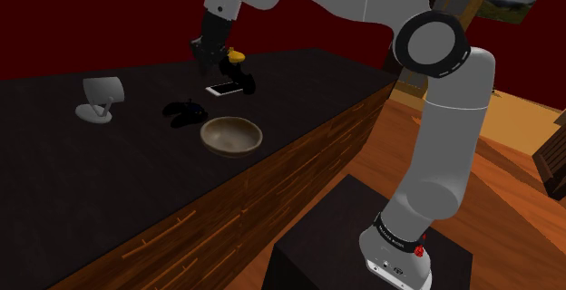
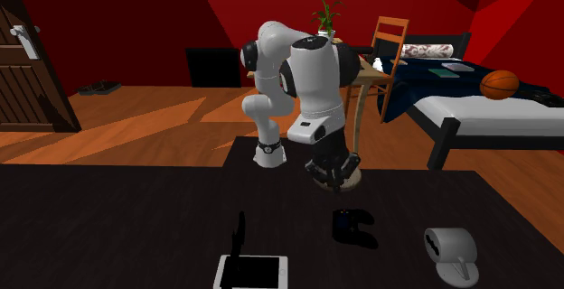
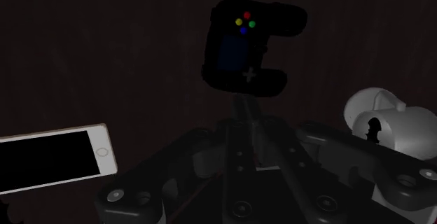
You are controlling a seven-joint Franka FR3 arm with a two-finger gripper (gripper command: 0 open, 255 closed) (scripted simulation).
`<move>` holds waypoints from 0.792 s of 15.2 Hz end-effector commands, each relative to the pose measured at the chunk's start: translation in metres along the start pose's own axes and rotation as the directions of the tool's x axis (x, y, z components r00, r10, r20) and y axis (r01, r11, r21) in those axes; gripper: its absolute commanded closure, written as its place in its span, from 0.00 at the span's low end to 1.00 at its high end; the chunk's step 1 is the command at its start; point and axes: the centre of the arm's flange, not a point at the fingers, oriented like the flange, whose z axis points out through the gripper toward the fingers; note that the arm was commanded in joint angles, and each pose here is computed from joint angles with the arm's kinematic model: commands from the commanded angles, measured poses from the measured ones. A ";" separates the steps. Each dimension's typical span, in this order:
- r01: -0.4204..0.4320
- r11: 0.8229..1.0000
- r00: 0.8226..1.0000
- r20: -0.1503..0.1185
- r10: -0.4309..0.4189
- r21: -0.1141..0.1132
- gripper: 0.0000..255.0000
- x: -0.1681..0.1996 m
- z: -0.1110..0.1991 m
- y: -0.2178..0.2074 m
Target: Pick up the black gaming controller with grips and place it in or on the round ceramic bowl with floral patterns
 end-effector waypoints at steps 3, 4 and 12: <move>0.051 0.999 0.999 0.016 -0.051 -0.017 0.00 0.001 0.011 -0.010; 0.103 0.994 0.994 0.034 -0.102 -0.032 0.00 0.002 0.022 -0.020; 0.294 0.952 0.953 0.105 -0.285 -0.082 0.00 -0.003 0.086 -0.053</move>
